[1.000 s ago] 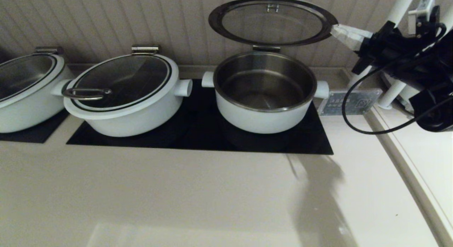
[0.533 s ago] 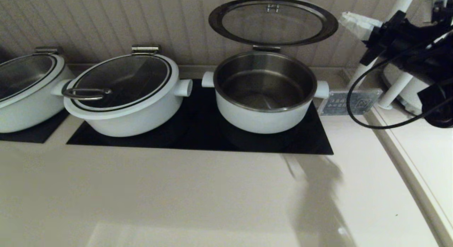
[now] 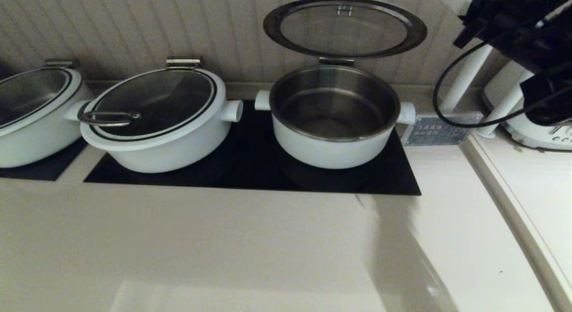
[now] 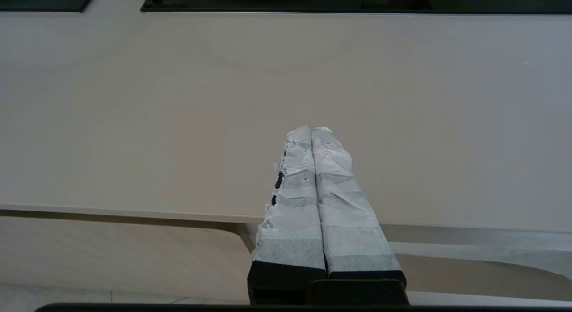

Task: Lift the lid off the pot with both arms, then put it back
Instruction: Close the pot lid

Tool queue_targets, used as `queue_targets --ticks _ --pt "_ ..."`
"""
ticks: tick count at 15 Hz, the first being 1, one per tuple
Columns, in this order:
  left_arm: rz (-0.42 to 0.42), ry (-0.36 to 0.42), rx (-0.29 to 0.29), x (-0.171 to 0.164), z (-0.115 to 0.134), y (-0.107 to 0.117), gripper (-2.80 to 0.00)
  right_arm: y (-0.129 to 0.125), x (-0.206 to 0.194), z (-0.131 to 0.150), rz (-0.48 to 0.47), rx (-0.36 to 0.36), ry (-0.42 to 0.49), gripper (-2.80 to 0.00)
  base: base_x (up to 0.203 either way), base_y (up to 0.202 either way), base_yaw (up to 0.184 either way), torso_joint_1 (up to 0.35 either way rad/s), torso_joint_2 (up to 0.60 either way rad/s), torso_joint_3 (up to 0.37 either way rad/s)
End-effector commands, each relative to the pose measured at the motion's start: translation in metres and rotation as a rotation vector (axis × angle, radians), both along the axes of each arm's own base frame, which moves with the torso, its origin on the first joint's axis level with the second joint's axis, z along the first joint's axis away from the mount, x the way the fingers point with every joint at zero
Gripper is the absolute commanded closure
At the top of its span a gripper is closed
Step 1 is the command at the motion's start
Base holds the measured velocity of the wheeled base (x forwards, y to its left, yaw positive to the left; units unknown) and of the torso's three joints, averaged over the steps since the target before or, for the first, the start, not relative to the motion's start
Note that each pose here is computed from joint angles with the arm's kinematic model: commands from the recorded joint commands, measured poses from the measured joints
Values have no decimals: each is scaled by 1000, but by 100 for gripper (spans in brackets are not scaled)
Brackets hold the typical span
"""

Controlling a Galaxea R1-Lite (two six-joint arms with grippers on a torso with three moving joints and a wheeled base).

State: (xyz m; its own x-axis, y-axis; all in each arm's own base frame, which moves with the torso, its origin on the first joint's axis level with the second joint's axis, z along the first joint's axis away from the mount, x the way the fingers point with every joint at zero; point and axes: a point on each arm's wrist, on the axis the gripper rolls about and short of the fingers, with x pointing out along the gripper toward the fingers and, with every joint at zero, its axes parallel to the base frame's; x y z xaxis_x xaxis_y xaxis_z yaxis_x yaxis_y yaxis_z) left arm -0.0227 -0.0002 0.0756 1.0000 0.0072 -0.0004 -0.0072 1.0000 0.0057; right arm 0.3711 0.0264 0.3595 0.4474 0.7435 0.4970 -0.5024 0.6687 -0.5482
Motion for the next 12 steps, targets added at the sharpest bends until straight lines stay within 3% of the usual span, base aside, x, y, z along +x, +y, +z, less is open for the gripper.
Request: queue_targets --ticks 1,12 --pt "0 0 0 0 0 0 0 1 22 -19 3 -6 30 0 0 0 0 0 0 0" --pt "0 0 0 0 0 0 0 7 33 -34 -1 -23 44 0 0 0 0 0 0 0"
